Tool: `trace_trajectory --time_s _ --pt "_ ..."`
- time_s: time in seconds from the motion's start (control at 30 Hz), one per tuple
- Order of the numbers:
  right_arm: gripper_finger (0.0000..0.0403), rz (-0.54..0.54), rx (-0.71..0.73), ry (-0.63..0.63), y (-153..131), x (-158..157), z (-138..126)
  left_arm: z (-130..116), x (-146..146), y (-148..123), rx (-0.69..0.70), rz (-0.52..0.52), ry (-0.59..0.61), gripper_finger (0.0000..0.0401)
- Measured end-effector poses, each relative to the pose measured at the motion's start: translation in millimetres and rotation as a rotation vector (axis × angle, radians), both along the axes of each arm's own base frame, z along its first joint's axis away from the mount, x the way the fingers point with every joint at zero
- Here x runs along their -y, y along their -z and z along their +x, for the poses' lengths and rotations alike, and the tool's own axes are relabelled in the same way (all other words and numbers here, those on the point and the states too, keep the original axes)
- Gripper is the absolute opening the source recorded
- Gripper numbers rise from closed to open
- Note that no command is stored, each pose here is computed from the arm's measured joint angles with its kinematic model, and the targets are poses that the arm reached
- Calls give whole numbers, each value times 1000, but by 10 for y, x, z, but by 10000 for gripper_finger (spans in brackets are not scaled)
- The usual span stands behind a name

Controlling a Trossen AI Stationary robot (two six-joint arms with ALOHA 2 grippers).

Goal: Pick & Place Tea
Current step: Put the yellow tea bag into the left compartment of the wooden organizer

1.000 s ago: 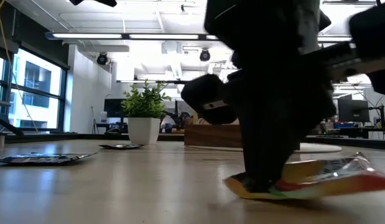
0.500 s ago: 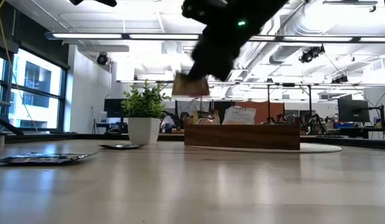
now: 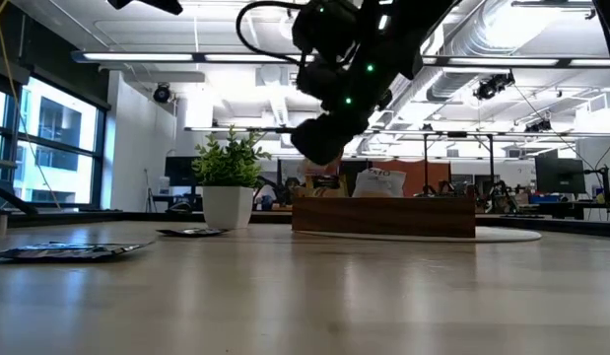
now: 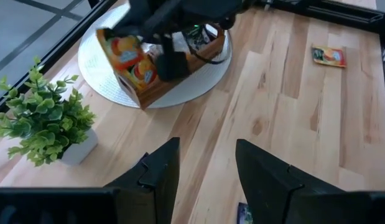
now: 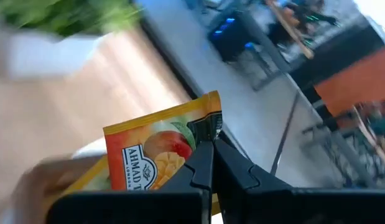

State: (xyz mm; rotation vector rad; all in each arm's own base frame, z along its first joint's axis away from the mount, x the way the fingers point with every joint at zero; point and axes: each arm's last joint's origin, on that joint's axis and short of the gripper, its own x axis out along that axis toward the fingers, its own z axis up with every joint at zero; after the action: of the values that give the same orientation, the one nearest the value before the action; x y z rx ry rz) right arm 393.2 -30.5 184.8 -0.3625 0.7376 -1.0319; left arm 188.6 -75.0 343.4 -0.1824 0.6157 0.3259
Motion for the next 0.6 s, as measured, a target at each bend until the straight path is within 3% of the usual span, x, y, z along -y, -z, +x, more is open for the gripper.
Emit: trace_trajectory --time_s 0.17,0.33,0.53,0.6 --pt "2 16 -150 -113 36 -67 -11 -3 -1 3 -4 2 0 154" --pt "1 19 -157 -124 36 -91 -10 -10 -5 11 -15 8 0 154" --pt "3 157 -167 -183 98 18 -21 -12 -5 12 -17 9 0 154" --pt "1 158 -182 -178 135 46 -15 -11 -6 12 -17 9 -1 154"
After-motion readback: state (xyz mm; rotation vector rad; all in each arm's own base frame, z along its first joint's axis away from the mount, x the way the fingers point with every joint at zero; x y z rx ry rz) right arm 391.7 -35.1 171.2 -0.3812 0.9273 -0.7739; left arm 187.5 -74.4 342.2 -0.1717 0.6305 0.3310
